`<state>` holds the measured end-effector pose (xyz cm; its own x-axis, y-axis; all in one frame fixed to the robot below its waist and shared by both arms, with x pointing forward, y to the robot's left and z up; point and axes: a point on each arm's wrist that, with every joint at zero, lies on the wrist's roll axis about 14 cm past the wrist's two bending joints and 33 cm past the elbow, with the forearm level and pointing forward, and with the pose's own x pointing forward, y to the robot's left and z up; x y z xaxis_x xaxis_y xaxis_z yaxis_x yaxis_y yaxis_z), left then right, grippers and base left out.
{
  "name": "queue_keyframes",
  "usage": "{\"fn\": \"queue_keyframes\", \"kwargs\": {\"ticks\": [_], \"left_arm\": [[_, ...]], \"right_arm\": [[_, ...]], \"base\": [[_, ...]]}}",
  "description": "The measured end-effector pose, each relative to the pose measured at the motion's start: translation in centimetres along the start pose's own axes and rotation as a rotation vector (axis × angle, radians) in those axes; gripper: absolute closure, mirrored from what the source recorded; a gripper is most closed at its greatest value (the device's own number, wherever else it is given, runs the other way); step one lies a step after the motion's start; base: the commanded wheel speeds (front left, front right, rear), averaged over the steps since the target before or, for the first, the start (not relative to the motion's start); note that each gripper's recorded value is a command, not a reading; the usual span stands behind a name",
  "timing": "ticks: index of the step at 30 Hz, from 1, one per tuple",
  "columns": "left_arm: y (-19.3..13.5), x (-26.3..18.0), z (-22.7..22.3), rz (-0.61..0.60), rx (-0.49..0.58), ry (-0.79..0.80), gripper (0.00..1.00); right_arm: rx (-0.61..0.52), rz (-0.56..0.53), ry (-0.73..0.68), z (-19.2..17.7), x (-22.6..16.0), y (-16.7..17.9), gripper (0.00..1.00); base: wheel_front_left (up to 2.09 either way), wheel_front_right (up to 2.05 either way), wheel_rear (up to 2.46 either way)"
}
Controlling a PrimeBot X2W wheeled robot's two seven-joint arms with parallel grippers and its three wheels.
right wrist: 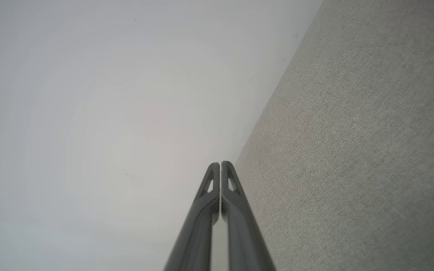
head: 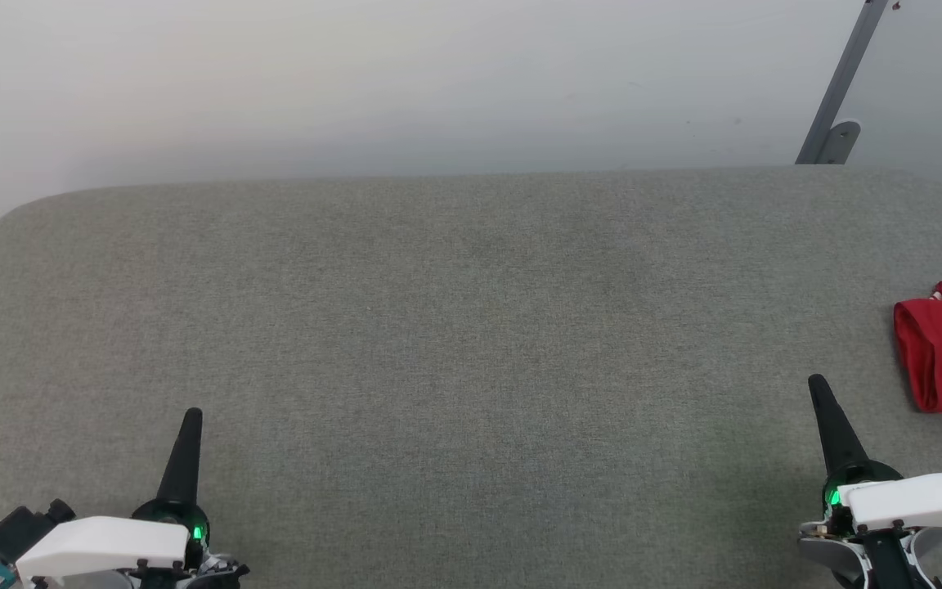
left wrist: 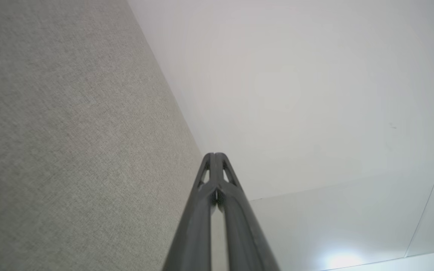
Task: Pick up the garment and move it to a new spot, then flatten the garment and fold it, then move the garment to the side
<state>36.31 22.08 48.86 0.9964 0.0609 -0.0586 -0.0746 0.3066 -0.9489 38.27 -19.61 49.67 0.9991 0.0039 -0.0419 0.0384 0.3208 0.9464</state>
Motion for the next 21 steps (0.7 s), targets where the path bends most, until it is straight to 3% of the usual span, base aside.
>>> {"fn": "queue_keyframes", "kwargs": {"ticks": [21], "left_arm": [[-1.1,1.1,-0.8,-0.026,-0.157,0.025,1.00]], "right_arm": [[0.166,0.010,-0.001,0.2,0.2,0.2,1.00]], "base": [[0.00,0.00,0.00]]}}
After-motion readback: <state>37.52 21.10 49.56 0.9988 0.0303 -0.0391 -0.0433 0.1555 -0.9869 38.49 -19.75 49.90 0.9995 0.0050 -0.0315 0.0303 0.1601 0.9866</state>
